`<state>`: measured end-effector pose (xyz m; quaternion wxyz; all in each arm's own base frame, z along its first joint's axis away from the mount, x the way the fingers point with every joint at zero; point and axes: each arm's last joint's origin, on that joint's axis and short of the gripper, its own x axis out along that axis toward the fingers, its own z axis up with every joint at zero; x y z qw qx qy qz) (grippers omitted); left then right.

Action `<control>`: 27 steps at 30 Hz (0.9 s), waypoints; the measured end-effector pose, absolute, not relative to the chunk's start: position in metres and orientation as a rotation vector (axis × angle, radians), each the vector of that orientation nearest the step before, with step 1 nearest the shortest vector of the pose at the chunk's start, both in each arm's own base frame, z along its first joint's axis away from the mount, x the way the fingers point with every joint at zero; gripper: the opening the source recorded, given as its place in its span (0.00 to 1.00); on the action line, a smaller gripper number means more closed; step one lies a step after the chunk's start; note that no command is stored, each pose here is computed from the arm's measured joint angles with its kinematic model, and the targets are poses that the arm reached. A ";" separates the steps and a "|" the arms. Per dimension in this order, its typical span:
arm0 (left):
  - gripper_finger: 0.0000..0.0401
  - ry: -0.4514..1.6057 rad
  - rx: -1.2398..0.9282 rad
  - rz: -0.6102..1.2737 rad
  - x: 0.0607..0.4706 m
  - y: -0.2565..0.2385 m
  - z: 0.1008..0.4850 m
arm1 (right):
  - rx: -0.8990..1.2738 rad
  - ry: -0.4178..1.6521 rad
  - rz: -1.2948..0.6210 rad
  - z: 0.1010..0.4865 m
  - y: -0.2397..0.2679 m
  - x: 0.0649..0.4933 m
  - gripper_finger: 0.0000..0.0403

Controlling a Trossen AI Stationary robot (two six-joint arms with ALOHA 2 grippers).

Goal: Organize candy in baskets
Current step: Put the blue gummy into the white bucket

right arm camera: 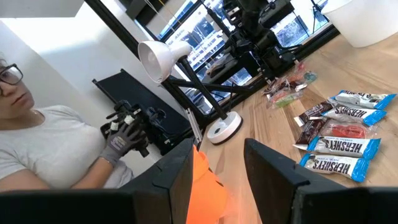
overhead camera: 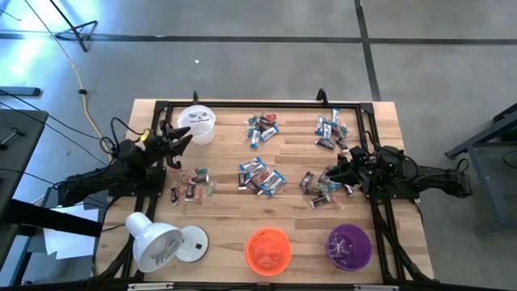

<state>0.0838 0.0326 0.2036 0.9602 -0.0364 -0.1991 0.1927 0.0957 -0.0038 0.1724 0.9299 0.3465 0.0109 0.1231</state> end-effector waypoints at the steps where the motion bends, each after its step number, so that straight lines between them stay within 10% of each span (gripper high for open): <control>1: 0.34 -0.403 -0.075 0.393 0.083 0.032 0.206 | 0.710 0.022 0.253 0.172 -0.004 0.096 0.34; 27: 0.29 0.242 -0.197 0.503 0.131 0.051 0.342 | 0.710 0.022 0.252 0.172 -0.004 0.096 0.34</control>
